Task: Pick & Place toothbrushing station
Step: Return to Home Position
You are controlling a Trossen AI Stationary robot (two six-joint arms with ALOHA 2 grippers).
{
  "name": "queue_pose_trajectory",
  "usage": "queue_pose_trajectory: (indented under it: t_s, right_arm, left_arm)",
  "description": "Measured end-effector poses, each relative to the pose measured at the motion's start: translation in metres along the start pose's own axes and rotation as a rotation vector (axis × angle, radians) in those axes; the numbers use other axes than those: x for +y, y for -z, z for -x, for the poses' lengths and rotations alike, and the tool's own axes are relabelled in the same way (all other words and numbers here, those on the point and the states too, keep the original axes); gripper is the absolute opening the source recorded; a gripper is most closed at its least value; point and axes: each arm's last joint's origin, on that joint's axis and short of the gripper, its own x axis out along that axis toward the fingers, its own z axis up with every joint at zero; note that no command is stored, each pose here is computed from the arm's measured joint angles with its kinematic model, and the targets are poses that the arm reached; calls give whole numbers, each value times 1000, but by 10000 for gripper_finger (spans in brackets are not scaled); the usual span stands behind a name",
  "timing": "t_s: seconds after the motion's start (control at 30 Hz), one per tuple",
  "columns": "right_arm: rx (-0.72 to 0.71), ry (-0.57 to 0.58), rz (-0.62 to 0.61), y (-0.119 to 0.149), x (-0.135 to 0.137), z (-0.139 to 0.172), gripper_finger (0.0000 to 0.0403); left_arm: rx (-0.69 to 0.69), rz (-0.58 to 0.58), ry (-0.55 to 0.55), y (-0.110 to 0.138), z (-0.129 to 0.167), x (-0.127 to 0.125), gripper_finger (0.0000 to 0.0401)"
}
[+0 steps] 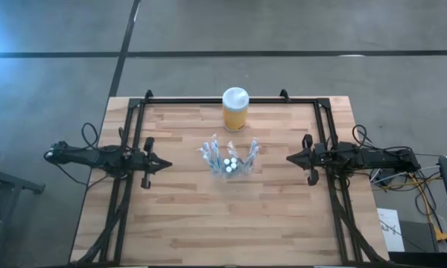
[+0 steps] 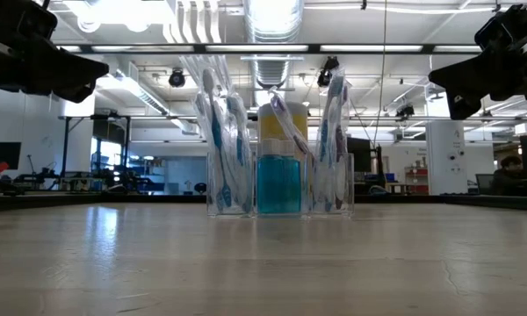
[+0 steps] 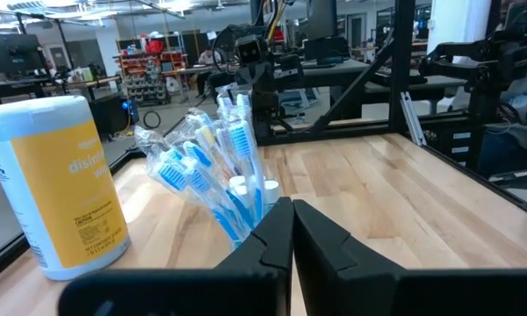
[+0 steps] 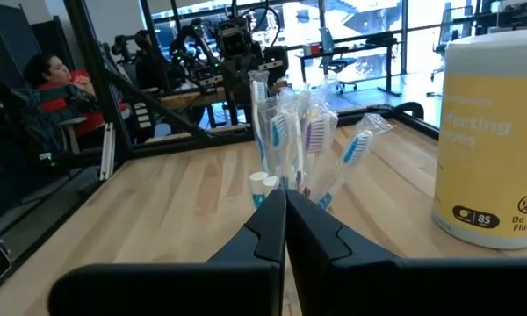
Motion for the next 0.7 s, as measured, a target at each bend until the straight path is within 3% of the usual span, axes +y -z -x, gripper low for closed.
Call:
queue_pose_trajectory:
  t_s: [0.7]
  right_arm:
    - [0, 0, 0, 0, 0, 0, 9]
  left_arm:
    - [0, 0, 0, 0, 0, 0, 13]
